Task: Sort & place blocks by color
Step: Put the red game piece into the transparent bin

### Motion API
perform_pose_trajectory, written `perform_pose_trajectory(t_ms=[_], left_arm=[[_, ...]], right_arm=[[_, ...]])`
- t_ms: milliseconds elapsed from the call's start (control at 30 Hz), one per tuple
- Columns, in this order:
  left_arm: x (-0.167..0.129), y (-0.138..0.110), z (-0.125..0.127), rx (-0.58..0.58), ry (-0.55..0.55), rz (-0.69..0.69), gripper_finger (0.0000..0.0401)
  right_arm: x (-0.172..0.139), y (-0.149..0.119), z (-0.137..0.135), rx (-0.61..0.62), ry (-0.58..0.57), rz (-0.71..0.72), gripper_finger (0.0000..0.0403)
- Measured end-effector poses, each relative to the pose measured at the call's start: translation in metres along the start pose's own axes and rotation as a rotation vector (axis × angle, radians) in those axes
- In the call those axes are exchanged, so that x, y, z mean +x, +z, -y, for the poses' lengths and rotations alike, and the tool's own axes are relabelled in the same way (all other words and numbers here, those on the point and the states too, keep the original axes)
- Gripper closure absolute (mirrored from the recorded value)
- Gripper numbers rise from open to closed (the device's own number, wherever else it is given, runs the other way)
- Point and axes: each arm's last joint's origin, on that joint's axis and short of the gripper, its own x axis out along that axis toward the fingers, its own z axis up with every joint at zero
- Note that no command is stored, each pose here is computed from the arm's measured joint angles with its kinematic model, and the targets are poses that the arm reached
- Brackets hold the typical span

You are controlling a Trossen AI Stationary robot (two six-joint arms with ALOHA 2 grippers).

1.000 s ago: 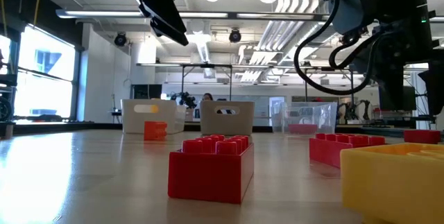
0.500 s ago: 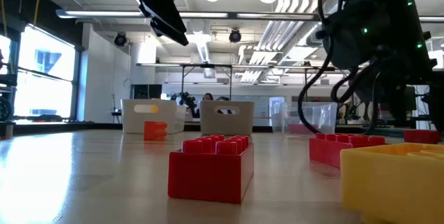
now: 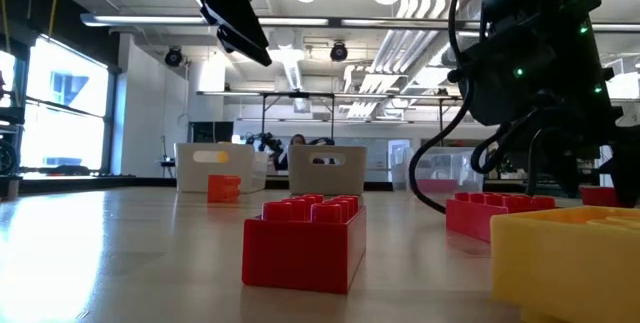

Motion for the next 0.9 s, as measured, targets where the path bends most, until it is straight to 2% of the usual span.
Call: perform_pose_trajectory(t_ms=[167,333,467,733,900], left_arm=[[0.0,0.0,0.0,0.0,0.0,-0.002,0.0165],[0.0,0.0,0.0,-0.001,0.0,-0.003,0.0165],[0.0,-0.001,0.0,-0.001,0.0,-0.014,0.0165],[0.0,-0.006,0.0,-0.005,-0.001,-0.061,0.0165],[0.004,-0.013,0.002,-0.002,-0.005,-0.091,0.0165]], right_arm=[[0.001,0.0,0.002,0.007,0.004,-0.012,0.0179],[0.003,0.0,0.008,0.045,0.02,-0.021,0.0243],[0.004,-0.001,0.013,0.124,0.03,-0.041,0.0292],[0.001,-0.005,0.016,0.229,0.031,-0.045,0.0292],[-0.025,-0.007,0.024,0.344,-0.024,0.085,0.0292]])
